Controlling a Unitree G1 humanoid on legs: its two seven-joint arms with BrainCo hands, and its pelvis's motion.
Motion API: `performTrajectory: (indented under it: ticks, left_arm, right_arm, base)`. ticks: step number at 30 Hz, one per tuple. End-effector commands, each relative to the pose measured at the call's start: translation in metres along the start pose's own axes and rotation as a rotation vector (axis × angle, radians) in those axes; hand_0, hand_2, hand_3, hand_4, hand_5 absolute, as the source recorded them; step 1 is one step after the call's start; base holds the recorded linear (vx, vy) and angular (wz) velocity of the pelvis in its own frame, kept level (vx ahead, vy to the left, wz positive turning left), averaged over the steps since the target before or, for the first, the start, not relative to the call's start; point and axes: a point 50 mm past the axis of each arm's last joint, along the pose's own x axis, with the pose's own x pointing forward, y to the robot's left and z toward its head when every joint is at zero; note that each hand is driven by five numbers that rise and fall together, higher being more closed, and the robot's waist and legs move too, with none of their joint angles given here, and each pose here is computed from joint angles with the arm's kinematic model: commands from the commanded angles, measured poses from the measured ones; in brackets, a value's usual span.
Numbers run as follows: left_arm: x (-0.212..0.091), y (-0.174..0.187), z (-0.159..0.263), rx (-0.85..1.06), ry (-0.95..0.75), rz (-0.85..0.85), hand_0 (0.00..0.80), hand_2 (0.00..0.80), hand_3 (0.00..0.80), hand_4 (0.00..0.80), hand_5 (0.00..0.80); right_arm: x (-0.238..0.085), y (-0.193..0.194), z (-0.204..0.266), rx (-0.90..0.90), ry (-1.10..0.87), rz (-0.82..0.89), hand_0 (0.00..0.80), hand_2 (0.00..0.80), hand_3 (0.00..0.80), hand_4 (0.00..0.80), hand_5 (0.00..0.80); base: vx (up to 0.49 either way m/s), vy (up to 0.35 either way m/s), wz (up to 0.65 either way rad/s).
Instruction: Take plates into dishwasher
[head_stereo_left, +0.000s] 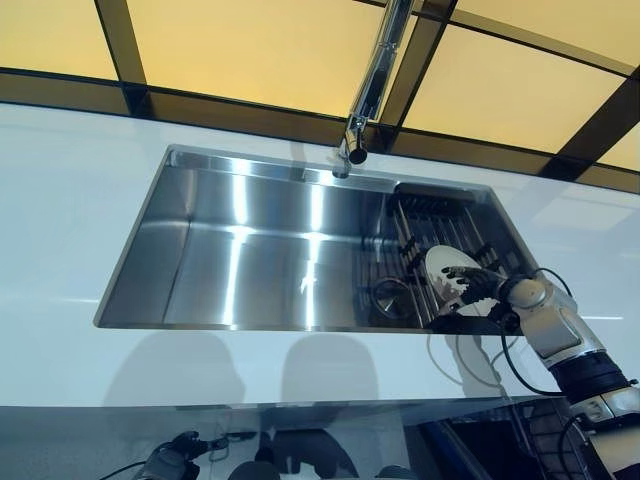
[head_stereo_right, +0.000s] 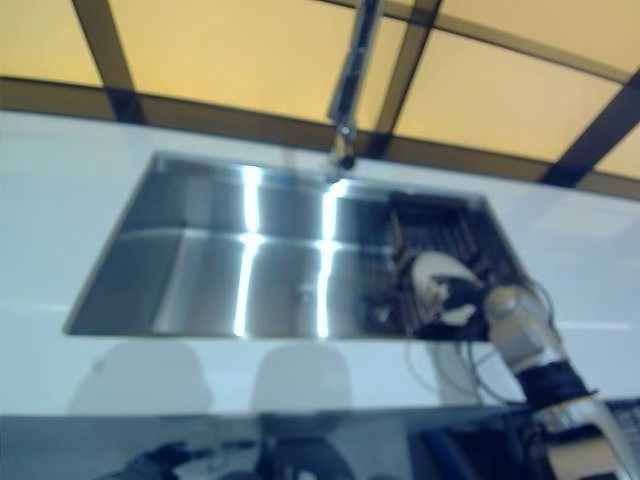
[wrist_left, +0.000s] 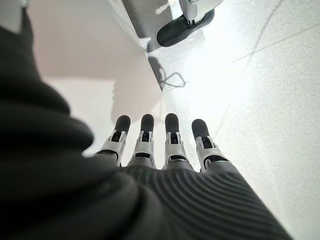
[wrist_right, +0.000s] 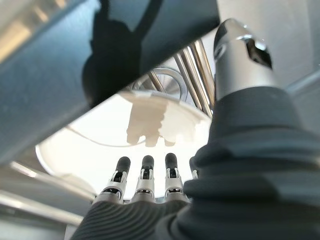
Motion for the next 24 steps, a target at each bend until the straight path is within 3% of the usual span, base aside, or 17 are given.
performTrajectory:
  ticks: [1,24]
  left_arm:
    - [0.000,-0.007,0.012,-0.018,-0.040,-0.012,0.000,0.000,0.000,0.000,0.000]
    - [-0.001,-0.021,0.016,-0.024,-0.051,-0.038,0.000,0.000,0.000,0.000,0.000]
  right_arm:
    - [-0.006,-0.020,0.005,-0.042,0.011,-0.097,0.000,0.000,0.000,0.000,0.000]
    - [0.009,0.019,-0.001,0.041,-0.007,-0.150,0.000,0.000,0.000,0.000,0.000]
  base:
    - [0.000,0.000,0.00]
    - [0.000,0.000,0.00]
